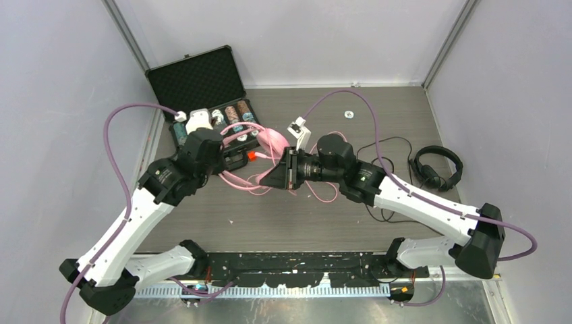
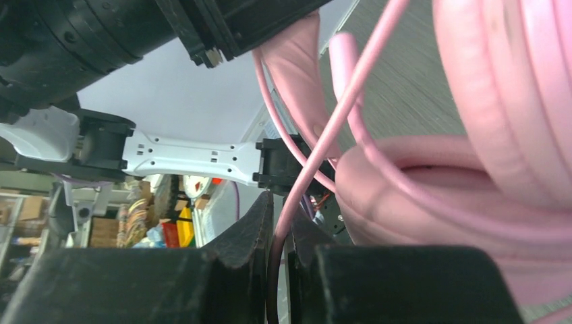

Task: Wrap the headphones
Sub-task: Wrap the headphones cable around the headphones.

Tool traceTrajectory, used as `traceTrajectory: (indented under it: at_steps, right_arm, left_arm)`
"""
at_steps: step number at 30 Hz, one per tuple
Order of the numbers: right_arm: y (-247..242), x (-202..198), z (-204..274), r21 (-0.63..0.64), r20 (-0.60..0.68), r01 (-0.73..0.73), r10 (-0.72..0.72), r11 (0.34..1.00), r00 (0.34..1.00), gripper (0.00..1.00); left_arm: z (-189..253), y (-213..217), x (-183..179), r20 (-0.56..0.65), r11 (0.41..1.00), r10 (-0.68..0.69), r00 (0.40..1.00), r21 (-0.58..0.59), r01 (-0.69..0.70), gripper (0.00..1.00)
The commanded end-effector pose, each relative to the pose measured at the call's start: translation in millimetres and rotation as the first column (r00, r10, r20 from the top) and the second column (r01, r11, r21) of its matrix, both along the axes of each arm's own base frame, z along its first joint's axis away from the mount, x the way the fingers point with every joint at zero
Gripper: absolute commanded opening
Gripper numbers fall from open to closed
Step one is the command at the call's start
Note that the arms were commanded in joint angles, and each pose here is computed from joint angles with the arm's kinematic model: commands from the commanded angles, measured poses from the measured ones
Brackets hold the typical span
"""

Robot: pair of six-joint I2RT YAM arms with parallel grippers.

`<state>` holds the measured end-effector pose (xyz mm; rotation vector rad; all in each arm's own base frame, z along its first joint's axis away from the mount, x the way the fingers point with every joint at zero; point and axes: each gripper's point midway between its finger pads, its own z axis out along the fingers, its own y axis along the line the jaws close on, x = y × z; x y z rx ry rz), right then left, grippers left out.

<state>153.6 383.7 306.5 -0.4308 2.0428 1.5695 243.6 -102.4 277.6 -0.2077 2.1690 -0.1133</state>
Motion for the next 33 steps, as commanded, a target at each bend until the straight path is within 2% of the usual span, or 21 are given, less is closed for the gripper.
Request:
traceTrajectory:
  at_steps: [1,10,19,25,33]
  right_arm:
    - [-8.9,-1.1,25.0,0.028,0.157,0.037,-0.041,0.999,0.987,0.16]
    - [-2.4,-13.5,19.1,0.008,0.248,0.002,-0.004,1.000,0.969,0.19]
    - [2.0,-11.0,1.1,-0.007,0.346,0.034,-0.030,0.999,0.938,0.20]
    - [-0.9,-3.8,-12.5,0.047,0.449,0.074,-0.087,0.996,0.889,0.20]
    - [6.3,-1.9,-46.2,0.103,0.566,0.037,-0.089,0.994,0.819,0.25]
  left_arm:
    - [51.1,3.9,11.2,0.174,0.971,0.150,0.973,-0.214,-0.111,0.00]
    - [69.1,3.4,11.6,0.217,0.938,0.202,0.955,-0.322,-0.125,0.00]
    - [89.6,0.6,13.9,0.250,0.899,0.246,0.937,-0.420,-0.124,0.00]
    - [99.4,-6.2,10.8,0.254,0.874,0.234,0.939,-0.477,-0.089,0.00]
    - [113.4,-14.8,4.1,0.250,0.840,0.208,0.945,-0.541,-0.042,0.00]
